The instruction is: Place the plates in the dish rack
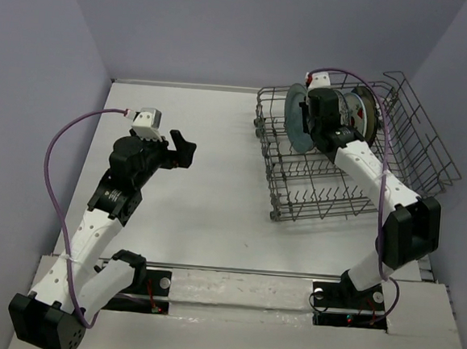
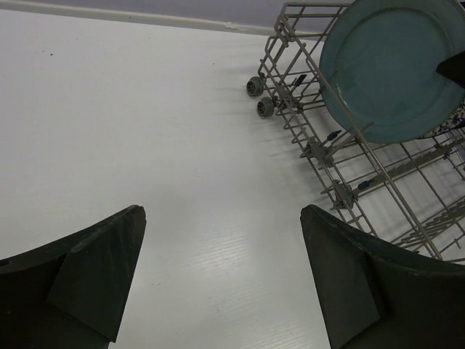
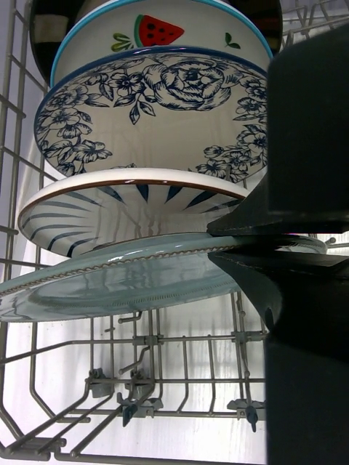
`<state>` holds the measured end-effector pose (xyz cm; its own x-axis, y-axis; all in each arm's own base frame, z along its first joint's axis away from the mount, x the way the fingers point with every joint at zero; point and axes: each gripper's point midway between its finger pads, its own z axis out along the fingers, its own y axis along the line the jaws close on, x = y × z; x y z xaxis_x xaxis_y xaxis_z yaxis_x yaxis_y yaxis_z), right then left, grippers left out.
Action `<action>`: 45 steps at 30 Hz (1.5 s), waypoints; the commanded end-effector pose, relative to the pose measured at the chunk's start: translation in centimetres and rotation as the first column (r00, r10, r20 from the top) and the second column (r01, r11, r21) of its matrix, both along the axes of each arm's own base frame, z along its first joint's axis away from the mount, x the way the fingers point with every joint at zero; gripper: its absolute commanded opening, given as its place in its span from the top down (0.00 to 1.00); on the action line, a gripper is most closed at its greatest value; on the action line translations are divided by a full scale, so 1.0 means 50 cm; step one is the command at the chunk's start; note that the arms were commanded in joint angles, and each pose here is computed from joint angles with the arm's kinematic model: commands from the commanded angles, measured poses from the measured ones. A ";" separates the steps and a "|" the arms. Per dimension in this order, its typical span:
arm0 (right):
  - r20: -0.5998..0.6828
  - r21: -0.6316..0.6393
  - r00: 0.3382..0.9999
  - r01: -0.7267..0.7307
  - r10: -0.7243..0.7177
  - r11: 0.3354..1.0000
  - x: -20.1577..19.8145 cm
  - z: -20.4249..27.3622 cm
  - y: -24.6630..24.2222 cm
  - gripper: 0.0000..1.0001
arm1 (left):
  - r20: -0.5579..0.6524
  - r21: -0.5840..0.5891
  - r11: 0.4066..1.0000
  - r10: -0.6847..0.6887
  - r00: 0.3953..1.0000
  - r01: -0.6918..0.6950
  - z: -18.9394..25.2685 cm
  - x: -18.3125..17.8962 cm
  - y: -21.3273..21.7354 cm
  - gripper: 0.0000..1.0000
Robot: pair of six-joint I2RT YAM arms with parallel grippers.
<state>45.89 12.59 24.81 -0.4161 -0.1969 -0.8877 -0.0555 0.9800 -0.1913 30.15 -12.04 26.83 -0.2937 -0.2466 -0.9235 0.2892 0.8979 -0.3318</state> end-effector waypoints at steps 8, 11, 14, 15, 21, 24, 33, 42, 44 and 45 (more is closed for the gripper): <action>0.095 -0.037 0.995 -0.014 0.017 0.999 0.016 0.023 0.034 0.81 | 0.054 0.029 0.999 0.043 0.998 -0.044 0.024 0.020 0.015 0.01; 0.101 -0.039 0.995 -0.013 0.017 0.999 0.011 0.028 0.038 0.81 | 0.061 0.027 0.998 0.057 0.997 -0.058 0.028 0.020 0.020 0.01; 0.119 -0.056 0.993 -0.015 0.022 0.998 0.008 0.042 0.043 0.81 | 0.080 0.022 0.997 0.071 0.994 -0.073 0.037 0.017 0.026 0.01; 0.129 -0.060 0.991 -0.025 0.032 0.998 0.006 0.053 0.052 0.80 | 0.088 0.019 0.997 0.071 0.994 -0.073 0.041 0.015 0.026 0.01; 0.138 -0.092 0.990 -0.024 0.036 0.995 0.005 0.065 0.053 0.77 | 0.094 0.014 0.998 0.056 0.994 -0.058 0.045 0.011 0.023 0.01; 0.128 -0.103 0.991 -0.018 0.032 0.994 0.003 0.056 0.049 0.70 | 0.100 0.013 0.999 0.048 0.994 -0.050 0.049 0.007 0.020 0.01; 0.136 -0.064 0.990 -0.031 0.039 0.997 -0.001 0.077 0.057 0.59 | 0.112 0.005 0.999 0.041 0.993 -0.041 0.055 -0.002 0.019 0.01; 0.159 -0.002 0.987 0.017 -0.016 1.000 -0.016 0.133 0.043 0.46 | 0.105 0.001 1.000 0.031 0.994 -0.031 0.052 -0.002 0.015 0.01; 0.173 0.020 0.985 0.013 -0.016 1.000 -0.024 0.152 0.042 0.35 | 0.108 -0.001 1.000 0.031 0.994 -0.031 0.055 -0.003 0.015 0.01; 0.181 0.039 0.983 -0.001 -0.006 0.999 -0.030 0.165 0.046 0.31 | 0.107 0.001 1.000 0.031 0.994 -0.031 0.054 -0.002 0.015 0.01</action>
<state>45.50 15.14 26.25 -0.3631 -0.2685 -0.8922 -0.0648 0.9626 -0.2632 29.98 -11.12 27.80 -0.2459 -0.2438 -0.9381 0.2668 0.9134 -0.3074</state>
